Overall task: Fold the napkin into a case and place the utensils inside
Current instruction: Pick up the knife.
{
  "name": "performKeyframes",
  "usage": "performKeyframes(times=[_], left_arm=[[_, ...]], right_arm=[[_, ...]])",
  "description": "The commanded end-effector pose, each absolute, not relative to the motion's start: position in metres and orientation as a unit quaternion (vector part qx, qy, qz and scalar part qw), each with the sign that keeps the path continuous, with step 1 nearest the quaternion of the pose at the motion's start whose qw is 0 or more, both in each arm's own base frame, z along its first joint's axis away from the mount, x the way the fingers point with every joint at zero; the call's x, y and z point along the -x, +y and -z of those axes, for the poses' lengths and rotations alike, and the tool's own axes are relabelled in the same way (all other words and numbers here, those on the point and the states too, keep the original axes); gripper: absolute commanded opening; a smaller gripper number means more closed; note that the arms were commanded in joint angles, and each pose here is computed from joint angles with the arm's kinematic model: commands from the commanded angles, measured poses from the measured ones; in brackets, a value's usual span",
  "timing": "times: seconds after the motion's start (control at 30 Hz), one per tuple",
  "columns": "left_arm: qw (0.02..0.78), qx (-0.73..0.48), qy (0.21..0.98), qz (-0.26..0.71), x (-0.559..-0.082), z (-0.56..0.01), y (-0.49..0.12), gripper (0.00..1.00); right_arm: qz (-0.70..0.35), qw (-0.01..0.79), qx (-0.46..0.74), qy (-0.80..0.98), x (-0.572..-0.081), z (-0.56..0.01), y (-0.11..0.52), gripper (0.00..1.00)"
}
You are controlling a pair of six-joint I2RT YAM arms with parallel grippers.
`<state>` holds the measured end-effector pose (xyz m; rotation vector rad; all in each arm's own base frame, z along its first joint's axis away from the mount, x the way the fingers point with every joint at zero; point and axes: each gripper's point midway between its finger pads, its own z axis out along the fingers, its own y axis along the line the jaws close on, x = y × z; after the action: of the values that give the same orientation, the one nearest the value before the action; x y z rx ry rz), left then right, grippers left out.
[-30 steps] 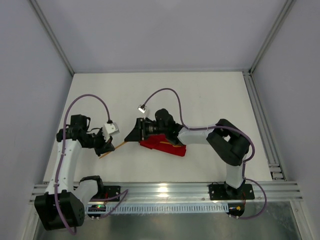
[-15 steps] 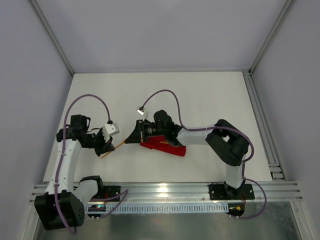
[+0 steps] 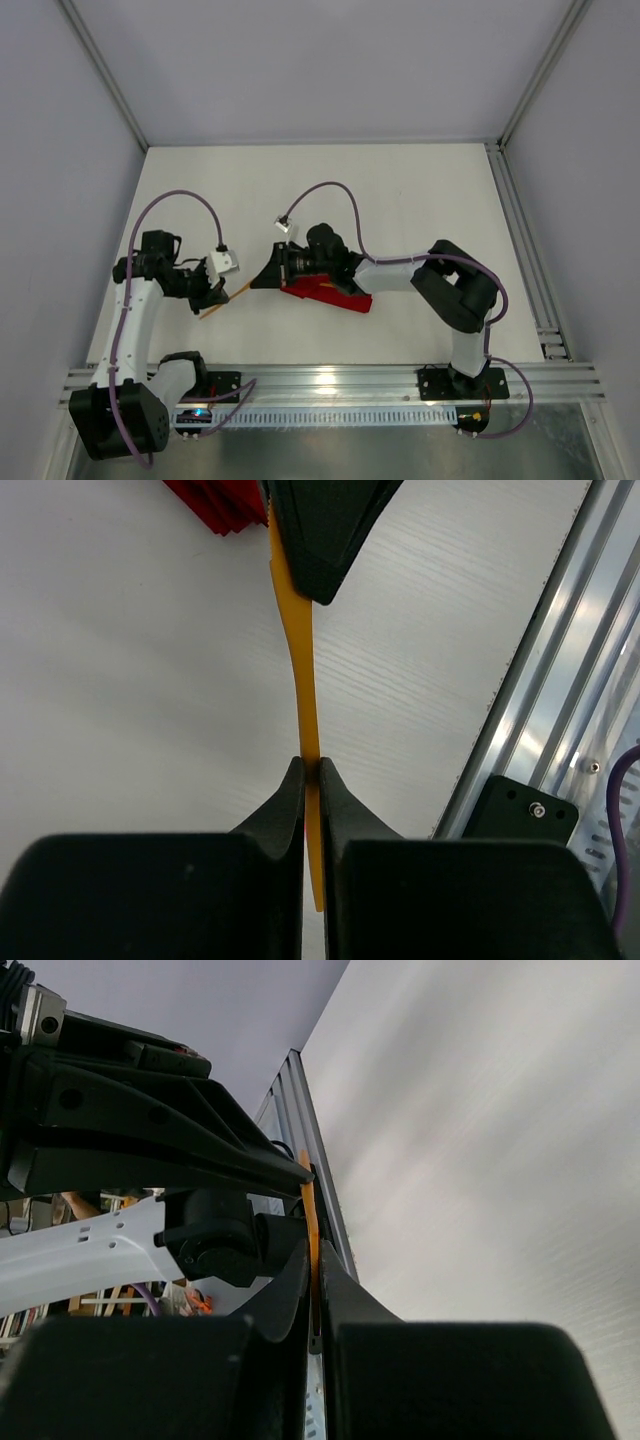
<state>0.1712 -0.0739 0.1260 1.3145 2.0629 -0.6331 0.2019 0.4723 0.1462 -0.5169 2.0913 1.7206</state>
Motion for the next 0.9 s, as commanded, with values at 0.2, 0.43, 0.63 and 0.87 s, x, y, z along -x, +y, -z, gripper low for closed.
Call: performKeyframes(times=[0.2, 0.43, 0.63, 0.87], left_arm=[[0.304, -0.542, 0.737, 0.266, -0.151, -0.143, -0.084, 0.00], [0.302, -0.542, 0.737, 0.268, -0.152, -0.142, -0.084, 0.00], [0.306, -0.529, 0.747, 0.262, -0.159, -0.139, -0.082, 0.00], [0.253, -0.451, 0.837, 0.181, -0.196, -0.084, -0.057, 0.61]], right_arm=[[-0.638, 0.237, 0.192, 0.707, -0.207, -0.183, 0.475, 0.22], [-0.645, 0.228, 0.188, 0.705, -0.207, -0.185, 0.479, 0.29], [-0.599, 0.244, 0.173, 0.743, -0.219, -0.162, 0.473, 0.03], [-0.586, 0.254, 0.172, 0.750, -0.218, -0.156, 0.465, 0.04]])
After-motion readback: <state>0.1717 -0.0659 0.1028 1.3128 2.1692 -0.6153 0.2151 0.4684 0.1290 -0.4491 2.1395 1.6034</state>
